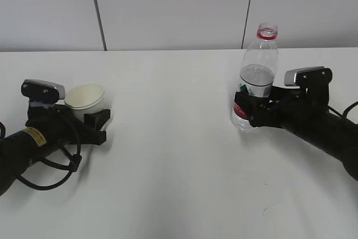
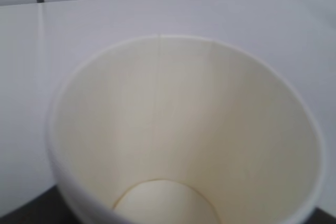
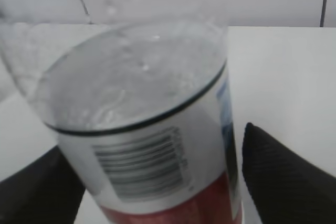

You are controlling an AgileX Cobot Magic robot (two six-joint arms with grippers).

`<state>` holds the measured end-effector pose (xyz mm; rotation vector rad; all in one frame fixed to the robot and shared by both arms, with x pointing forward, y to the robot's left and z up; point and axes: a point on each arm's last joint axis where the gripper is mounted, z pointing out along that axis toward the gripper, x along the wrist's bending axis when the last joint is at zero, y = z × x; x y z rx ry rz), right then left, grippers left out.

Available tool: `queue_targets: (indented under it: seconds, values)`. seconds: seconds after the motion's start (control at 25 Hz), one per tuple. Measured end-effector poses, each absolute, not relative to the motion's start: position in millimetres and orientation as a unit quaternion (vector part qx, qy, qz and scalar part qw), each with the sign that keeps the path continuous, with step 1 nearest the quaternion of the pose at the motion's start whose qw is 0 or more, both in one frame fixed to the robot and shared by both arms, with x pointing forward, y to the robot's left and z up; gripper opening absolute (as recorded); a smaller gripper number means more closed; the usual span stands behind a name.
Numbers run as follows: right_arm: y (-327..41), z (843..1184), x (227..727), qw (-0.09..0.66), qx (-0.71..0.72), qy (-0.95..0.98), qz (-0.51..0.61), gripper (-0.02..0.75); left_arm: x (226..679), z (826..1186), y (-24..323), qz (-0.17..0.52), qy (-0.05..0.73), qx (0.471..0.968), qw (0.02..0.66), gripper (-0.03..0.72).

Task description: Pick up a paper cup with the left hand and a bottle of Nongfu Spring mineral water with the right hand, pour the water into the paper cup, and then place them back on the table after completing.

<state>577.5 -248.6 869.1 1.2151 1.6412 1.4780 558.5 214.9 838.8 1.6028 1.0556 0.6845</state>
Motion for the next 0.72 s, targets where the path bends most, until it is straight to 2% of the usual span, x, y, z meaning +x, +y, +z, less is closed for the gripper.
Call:
queue_targets:
  seconds: [0.4,0.72]
  values:
    - [-235.4,858.9,598.3,0.301,0.445,0.621,0.57,0.652,558.5,838.8,214.9,0.286,0.441,0.67,0.524,0.412]
    - [-235.4,858.5,598.3,0.3,0.446,0.622,0.569,0.467,556.6,838.7,211.4,0.276,0.424,0.681,0.529,0.411]
